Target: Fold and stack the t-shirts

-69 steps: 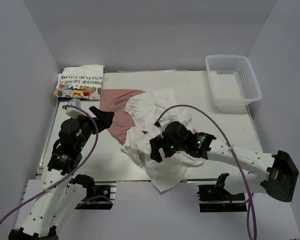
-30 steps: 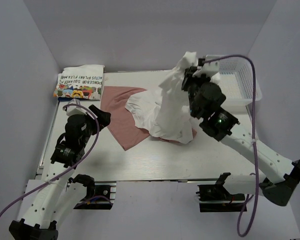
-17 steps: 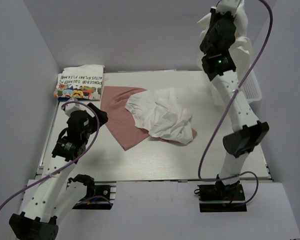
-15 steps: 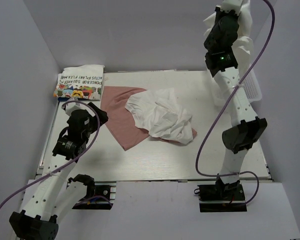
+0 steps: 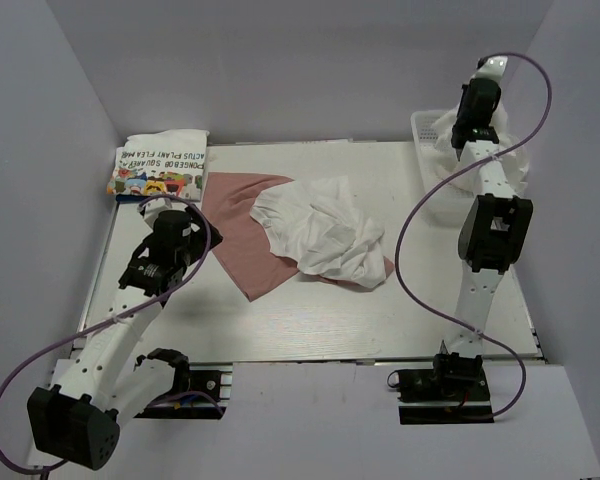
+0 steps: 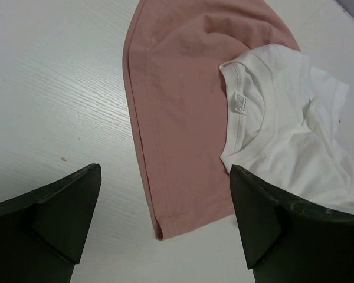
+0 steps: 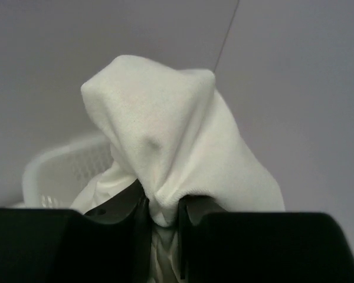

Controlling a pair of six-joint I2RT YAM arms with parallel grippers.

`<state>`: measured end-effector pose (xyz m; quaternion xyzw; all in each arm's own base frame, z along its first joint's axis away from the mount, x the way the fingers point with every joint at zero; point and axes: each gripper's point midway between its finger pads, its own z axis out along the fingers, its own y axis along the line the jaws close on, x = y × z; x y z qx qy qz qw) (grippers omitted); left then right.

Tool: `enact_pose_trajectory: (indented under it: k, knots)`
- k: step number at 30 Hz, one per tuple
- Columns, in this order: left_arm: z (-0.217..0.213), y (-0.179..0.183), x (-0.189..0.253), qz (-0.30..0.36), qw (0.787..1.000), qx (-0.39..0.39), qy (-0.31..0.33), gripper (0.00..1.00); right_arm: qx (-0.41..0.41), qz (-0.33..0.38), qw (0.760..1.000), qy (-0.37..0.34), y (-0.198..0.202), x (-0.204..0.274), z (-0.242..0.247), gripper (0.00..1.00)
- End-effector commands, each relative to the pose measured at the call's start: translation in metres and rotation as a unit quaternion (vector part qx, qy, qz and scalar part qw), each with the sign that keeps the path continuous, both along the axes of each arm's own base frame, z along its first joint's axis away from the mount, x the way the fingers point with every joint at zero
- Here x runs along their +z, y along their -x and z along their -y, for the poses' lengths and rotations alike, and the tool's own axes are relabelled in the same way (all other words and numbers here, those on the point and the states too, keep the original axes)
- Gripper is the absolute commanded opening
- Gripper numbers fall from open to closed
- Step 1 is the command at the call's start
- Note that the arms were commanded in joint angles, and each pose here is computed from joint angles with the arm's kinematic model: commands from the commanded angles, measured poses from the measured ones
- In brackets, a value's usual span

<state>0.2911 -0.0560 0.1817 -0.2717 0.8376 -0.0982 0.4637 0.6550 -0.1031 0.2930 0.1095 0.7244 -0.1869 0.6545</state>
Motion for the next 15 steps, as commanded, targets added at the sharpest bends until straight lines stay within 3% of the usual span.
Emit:
enact_pose_trajectory:
  k: [1,2,4,10,12,13,14,15]
  knots:
    - [0.001,-0.008,0.02,0.019,1.0,-0.002,0.0,1.0,0.068,-0.035,0.993,-0.095,-0.009,-0.051,-0.018,0.23]
    - [0.0,-0.007,0.019,0.015,1.0,-0.002,-0.001,1.0,0.07,-0.056,0.991,-0.1,-0.004,-0.061,-0.018,0.39]
    - [0.003,-0.008,0.02,0.018,1.0,-0.008,0.004,1.0,0.094,-0.083,0.986,-0.108,0.004,-0.069,-0.029,0.89]
    - [0.012,-0.007,0.017,0.009,0.999,-0.031,0.012,1.0,0.141,-0.086,0.982,-0.096,0.05,0.007,-0.058,0.9]
    - [0.017,-0.006,0.017,0.007,0.999,-0.043,0.02,1.0,0.189,-0.089,0.976,-0.067,0.065,0.022,-0.091,0.9]
    - [0.018,-0.005,0.019,0.011,0.999,-0.047,0.024,1.0,0.199,-0.047,0.977,-0.052,0.088,0.071,-0.097,0.9]
    - [0.022,-0.004,0.019,0.009,0.998,-0.055,0.029,1.0,0.225,-0.086,0.969,-0.051,0.098,0.035,-0.121,0.9]
    - [0.023,-0.001,0.02,0.009,0.998,-0.059,0.032,1.0,0.276,-0.095,0.956,-0.012,0.11,0.034,-0.167,0.9]
